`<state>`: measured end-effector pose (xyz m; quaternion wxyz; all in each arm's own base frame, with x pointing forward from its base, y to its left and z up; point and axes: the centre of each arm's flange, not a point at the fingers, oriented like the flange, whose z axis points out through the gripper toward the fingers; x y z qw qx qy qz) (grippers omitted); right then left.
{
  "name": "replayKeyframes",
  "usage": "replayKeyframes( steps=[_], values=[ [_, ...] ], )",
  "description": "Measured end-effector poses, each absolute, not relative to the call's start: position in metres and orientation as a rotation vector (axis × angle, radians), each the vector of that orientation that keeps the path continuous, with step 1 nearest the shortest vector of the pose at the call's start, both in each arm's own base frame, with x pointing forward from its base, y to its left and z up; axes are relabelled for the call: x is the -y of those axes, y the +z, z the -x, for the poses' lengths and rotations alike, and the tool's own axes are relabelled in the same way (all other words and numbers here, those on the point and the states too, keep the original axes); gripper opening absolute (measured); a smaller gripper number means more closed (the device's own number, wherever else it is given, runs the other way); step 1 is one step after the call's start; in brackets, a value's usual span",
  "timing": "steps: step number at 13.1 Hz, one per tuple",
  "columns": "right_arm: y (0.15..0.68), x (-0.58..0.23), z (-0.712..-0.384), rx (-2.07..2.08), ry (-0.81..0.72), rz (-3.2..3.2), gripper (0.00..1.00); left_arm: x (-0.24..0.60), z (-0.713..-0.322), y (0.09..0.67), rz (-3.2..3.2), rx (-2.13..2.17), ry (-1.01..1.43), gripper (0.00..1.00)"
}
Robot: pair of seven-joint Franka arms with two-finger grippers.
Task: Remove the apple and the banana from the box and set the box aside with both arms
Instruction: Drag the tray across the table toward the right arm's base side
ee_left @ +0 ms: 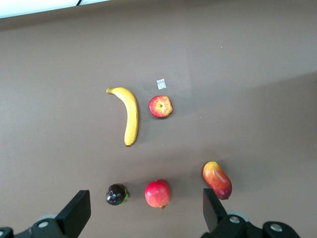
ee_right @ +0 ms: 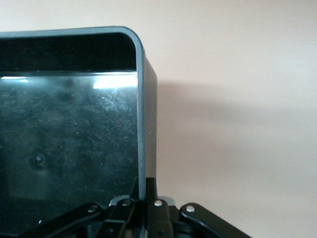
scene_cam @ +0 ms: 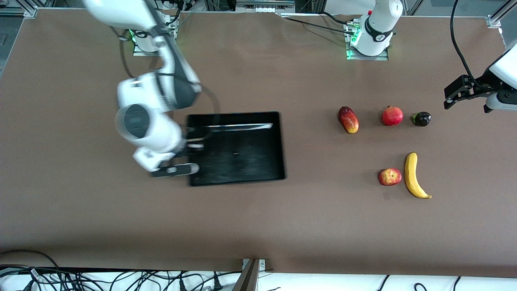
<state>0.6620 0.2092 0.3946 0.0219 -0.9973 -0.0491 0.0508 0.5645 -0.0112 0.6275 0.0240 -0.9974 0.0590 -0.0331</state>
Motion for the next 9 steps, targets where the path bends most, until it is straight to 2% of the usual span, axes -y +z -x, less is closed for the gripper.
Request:
replayKeyframes(
  steps=[2,4,9],
  values=[
    [0.390,-0.105,-0.667,0.142,0.171,3.095,0.05,0.011,-0.564,0.627,3.087,-0.179,-0.102,1.00],
    [0.360,-0.038,-0.656,0.140,0.149,3.117,0.05,0.011,-0.564,0.627,3.087,-0.178,-0.102,1.00],
    [0.275,0.053,-0.618,0.046,0.125,3.101,0.05,0.011,-0.564,0.627,3.088,-0.172,-0.102,1.00]
  ],
)
